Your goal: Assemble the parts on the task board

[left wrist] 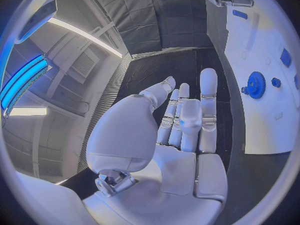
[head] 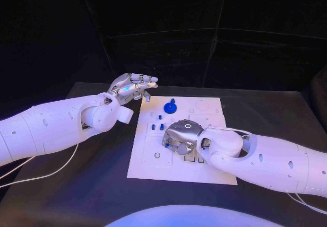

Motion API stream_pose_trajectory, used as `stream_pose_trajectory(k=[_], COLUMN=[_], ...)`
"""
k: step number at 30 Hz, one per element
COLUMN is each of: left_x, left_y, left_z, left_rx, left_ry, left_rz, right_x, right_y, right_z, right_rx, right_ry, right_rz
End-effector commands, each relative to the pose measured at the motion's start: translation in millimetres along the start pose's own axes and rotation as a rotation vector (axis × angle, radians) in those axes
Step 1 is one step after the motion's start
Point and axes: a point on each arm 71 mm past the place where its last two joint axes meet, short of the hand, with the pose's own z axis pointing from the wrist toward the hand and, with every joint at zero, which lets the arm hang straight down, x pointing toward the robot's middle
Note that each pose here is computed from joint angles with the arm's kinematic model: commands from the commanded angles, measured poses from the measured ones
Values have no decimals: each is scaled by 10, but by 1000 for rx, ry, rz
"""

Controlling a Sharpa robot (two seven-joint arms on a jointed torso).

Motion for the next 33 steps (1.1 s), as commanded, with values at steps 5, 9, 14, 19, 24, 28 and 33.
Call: stream_pose_trajectory(k=[5,9,14,19,24,28,33], left_x=[7,9,11,12,13,16,17], left_y=[-9,-8,-7,-6,-4,-1,2], left_z=[4,5,5,4,3,4,4], left_rx=[1,0,-1,-4,-7,-10,-13], left_ry=[13,14,16,18,21,25,29], left_rz=[-9,-10,-11,-12,-13,-15,-16], right_x=[25,26,41,44,14,-16,-44], right_y=[12,5,-1,-9,-11,3,9], right_z=[-7,-7,0,7,10,10,-3], right_rx=[5,12,22,29,25,11,0], right_ry=[9,10,29,31,-12,-54,-93], right_rz=[-15,-18,-23,-24,-11,3,14])
